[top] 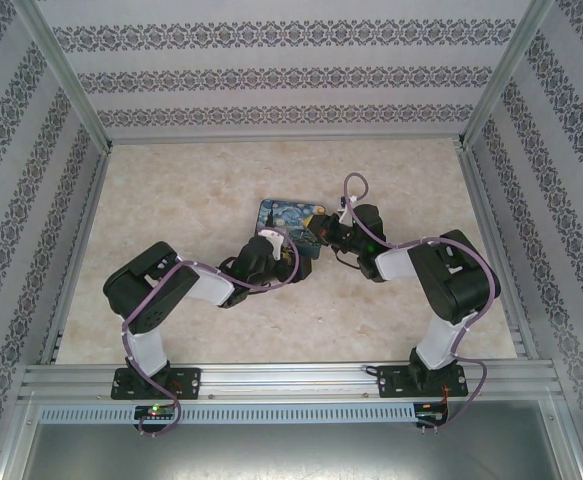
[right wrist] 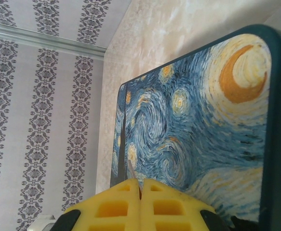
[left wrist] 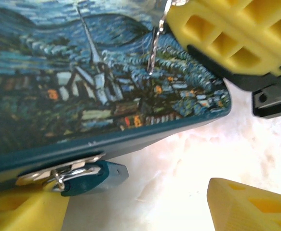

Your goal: Unlock the padlock with the key

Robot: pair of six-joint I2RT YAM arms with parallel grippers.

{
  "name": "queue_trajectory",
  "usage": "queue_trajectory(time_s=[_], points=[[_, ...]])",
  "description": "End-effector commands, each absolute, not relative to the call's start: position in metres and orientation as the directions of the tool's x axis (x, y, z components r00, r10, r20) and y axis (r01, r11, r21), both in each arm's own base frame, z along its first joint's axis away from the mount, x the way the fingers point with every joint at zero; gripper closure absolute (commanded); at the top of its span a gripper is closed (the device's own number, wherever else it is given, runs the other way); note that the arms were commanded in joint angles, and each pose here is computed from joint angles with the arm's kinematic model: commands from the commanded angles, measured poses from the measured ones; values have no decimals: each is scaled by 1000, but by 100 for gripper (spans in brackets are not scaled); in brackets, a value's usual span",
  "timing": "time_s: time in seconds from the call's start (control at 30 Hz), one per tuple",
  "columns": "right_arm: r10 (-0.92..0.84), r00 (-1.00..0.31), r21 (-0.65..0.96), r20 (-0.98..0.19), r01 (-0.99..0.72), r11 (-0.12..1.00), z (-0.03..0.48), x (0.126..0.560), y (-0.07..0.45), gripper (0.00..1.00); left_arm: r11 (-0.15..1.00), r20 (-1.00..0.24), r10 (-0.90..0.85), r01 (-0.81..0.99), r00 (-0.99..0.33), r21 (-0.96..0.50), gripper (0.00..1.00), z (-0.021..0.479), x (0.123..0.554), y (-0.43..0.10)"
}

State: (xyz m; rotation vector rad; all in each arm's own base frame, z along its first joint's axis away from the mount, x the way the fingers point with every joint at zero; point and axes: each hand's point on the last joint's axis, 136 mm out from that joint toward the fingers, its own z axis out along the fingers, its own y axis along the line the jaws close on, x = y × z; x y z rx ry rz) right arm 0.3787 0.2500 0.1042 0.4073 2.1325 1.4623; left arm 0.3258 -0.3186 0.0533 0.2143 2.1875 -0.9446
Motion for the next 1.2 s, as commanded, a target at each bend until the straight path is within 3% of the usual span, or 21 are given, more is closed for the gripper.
queue_trajectory(time_s=[0.0, 0.67, 0.9, 1.17], points=[[514, -823, 916, -242, -18, 401, 88, 380, 247, 100, 639, -677, -209, 425, -705, -641, 24, 75, 329, -334], [522, -820, 919, -237, -15, 393, 88, 380, 245, 100, 482, -499, -493, 254, -712, -838, 26, 77, 335, -316], [522, -820, 920, -235, -15, 391, 88, 380, 245, 100, 489, -479, -515, 216, -710, -845, 33, 71, 335, -310], [526, -820, 922, -226, -5, 388, 85, 381, 246, 100, 521, -471, -509, 178, -720, -835, 49, 54, 336, -307]])
